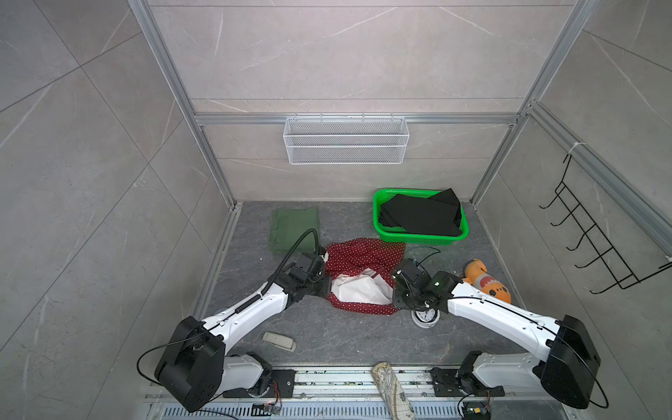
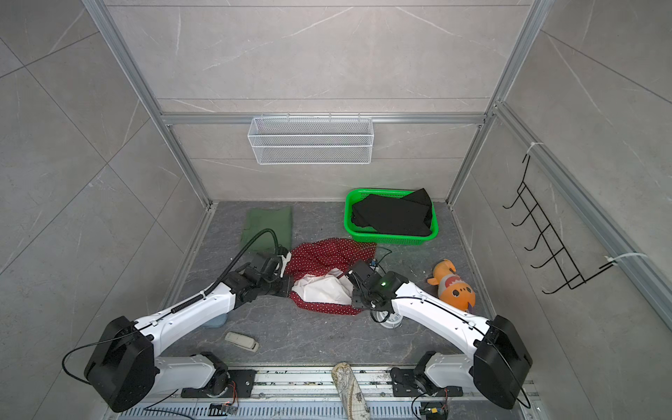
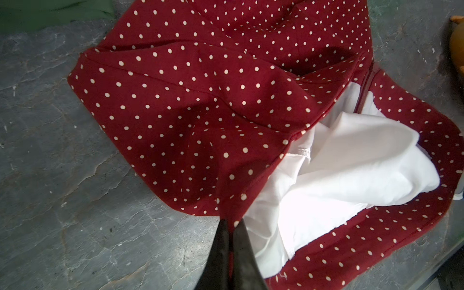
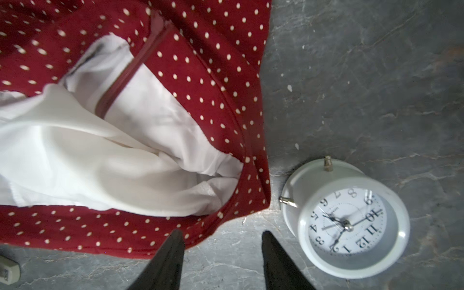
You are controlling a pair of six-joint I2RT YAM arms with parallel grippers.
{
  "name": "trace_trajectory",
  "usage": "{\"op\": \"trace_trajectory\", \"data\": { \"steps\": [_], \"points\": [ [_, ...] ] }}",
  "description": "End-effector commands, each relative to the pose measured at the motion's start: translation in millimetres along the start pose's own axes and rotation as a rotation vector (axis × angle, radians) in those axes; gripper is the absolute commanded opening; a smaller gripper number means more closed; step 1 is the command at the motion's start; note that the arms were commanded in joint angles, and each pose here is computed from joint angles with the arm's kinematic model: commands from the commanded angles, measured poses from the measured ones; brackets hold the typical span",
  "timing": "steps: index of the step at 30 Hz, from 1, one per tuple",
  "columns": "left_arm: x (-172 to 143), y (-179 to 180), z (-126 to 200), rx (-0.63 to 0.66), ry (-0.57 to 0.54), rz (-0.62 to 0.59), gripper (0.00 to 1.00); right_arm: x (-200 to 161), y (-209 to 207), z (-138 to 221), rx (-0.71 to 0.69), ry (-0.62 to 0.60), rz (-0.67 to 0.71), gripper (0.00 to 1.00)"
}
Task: Fold and stack skirts
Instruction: Flatten out the skirt at the center of the table.
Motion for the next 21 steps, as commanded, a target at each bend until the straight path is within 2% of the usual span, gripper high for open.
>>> {"op": "trace_trajectory", "data": {
  "steps": [1,11,21],
  "points": [
    [1.0,-4.4,-2.3,-0.021,-0.015,-0.020,0.00,11.1,5.5,3.7,-0.007,-0.045,-0.022,0.53],
    [-1.3,-6.0,-4.6,-0.024,-0.010,-0.022,0.00,-10.6,1.4,-24.6,-0.050,0.044,-0.032,0.51],
    [-0.6,-5.0,-4.5,-0.016,-0.013,-0.024,0.00,-21.4,-8.7,-27.9,-0.090,0.054,-0.032,0.40]
  ]
}}
Point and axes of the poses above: each gripper's point midway between its finger pads, its own z axis back along the fingers, its own y axis along the line the jaws close on, x = y × z, the point moved 2 cm from there along z, back along the fingers, and after that the axes turned 2 degrees about -z, right-handed, at the moved point
